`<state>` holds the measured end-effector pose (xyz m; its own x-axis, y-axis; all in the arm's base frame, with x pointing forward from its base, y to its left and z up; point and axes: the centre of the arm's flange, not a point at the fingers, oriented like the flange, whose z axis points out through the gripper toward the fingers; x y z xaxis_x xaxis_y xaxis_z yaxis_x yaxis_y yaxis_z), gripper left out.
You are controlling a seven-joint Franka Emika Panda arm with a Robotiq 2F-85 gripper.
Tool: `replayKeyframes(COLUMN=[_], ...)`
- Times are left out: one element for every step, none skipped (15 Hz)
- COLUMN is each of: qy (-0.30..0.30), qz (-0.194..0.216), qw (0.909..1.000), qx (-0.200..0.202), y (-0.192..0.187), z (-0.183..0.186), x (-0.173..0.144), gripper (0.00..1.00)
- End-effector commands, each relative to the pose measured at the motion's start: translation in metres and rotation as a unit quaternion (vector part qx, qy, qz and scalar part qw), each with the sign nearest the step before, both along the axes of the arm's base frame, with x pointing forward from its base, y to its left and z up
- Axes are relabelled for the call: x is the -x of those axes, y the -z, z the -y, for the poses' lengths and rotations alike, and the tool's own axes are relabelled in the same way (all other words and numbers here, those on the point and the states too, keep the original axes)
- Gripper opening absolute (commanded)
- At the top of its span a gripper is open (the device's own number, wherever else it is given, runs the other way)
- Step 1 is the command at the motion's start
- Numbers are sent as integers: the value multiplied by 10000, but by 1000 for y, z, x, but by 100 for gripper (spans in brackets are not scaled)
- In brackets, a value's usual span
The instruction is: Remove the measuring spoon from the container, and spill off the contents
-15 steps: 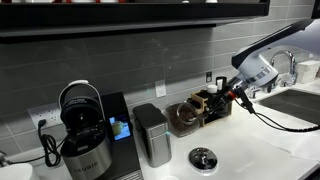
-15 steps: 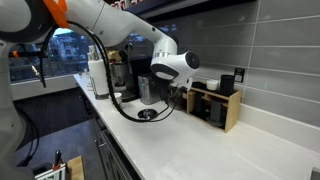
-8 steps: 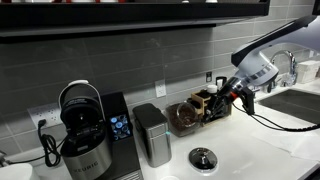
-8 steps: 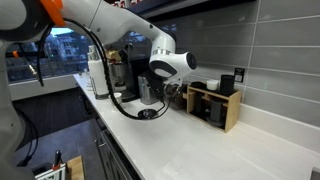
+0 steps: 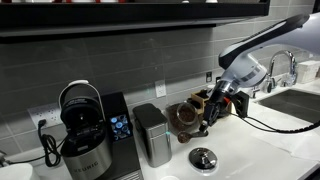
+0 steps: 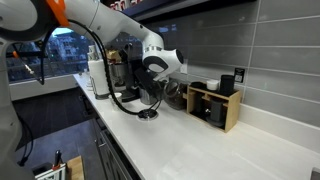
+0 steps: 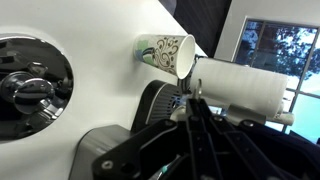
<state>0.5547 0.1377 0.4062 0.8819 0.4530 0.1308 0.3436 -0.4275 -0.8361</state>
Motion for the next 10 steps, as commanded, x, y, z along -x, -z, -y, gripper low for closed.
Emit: replayKeyframes(qy=[-362,-359,-283,-181,-56,66,217,385,540,719], qz=[96,96,94,81,71,55,37,18,4,5], qw=[9993,9993,9995,9997,9997,9996,9992,9983,9972,9956], qx=[74,87,120,166,226,282,341,447,521,599], y=[-2,-1,1,4,7,10,14,17,20,23], z=[-12,-12,-6,1,12,23,39,54,68,84], x=[5,5,4,2,1,0,0,-1,-2,-3], gripper=[1,1,1,1,1,1,1,1,1,1])
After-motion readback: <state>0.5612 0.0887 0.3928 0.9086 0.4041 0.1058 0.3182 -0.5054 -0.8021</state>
